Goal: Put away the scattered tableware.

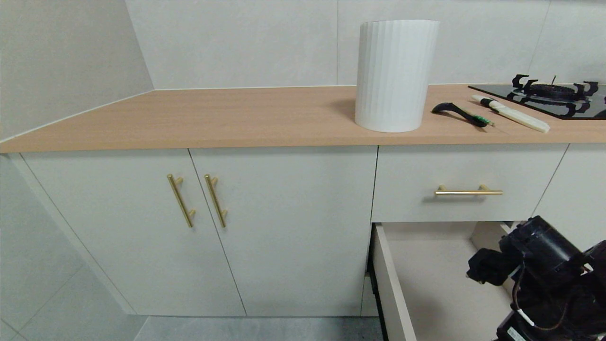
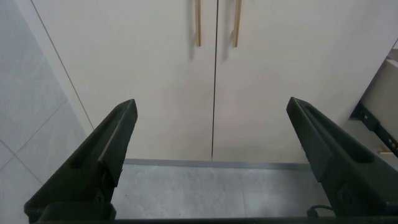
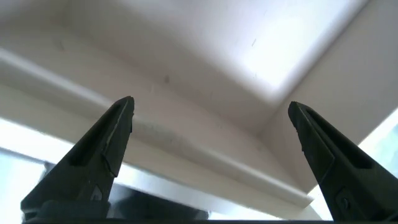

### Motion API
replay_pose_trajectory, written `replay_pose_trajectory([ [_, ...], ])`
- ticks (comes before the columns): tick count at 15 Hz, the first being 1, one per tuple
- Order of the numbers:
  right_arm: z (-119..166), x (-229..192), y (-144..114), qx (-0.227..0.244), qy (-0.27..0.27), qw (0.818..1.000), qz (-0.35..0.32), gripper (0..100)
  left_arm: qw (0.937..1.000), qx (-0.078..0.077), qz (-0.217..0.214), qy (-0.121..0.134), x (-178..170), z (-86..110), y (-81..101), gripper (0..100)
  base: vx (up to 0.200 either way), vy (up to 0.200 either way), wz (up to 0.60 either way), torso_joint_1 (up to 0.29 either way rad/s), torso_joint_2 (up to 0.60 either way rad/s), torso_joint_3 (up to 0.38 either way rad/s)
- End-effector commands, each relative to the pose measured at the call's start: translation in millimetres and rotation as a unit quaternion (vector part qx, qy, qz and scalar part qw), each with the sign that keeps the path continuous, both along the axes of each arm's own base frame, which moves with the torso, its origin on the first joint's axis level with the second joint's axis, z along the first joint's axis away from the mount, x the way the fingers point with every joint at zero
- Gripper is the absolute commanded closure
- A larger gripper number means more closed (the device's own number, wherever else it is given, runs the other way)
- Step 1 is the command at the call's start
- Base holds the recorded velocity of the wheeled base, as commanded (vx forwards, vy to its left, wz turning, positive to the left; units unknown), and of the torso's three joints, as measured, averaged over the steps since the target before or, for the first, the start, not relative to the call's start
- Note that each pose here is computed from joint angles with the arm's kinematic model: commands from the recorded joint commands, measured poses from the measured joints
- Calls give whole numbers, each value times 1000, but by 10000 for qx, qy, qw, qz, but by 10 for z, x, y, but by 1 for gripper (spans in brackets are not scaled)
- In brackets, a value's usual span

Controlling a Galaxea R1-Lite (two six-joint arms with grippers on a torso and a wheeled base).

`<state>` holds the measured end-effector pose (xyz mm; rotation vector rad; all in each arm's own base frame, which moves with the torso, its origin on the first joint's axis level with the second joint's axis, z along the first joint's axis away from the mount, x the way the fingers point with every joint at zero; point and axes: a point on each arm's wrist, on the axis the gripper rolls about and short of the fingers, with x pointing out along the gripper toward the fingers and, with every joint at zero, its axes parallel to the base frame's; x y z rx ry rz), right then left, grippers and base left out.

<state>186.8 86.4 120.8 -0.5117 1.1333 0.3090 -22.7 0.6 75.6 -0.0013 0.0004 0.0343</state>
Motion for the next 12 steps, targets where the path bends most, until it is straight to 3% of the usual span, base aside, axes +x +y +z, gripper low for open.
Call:
replay_pose_trajectory([
  [1, 132, 133, -16, 305, -370, 9981, -378, 0, 10000, -1, 5, -2, 0, 0, 0, 0, 0, 0, 0, 0, 0, 0],
  [2, 208, 254, -42, 691, -825, 9906, -845, 0, 10000, -1, 5, -2, 0, 0, 0, 0, 0, 0, 0, 0, 0, 0],
  [4, 268, 357, -90, 955, -1278, 9810, -1105, 0, 10000, -1, 5, -2, 0, 0, 0, 0, 0, 0, 0, 0, 0, 0],
  [9, 402, 423, -147, 1283, -1995, 9637, -1223, 0, 10000, -1, 5, -2, 0, 0, 0, 0, 0, 0, 0, 0, 0, 0],
  [12, 463, 395, -169, 1325, -2125, 9601, -1245, 0, 10000, -1, 5, -2, 0, 0, 0, 0, 0, 0, 0, 0, 0, 0],
])
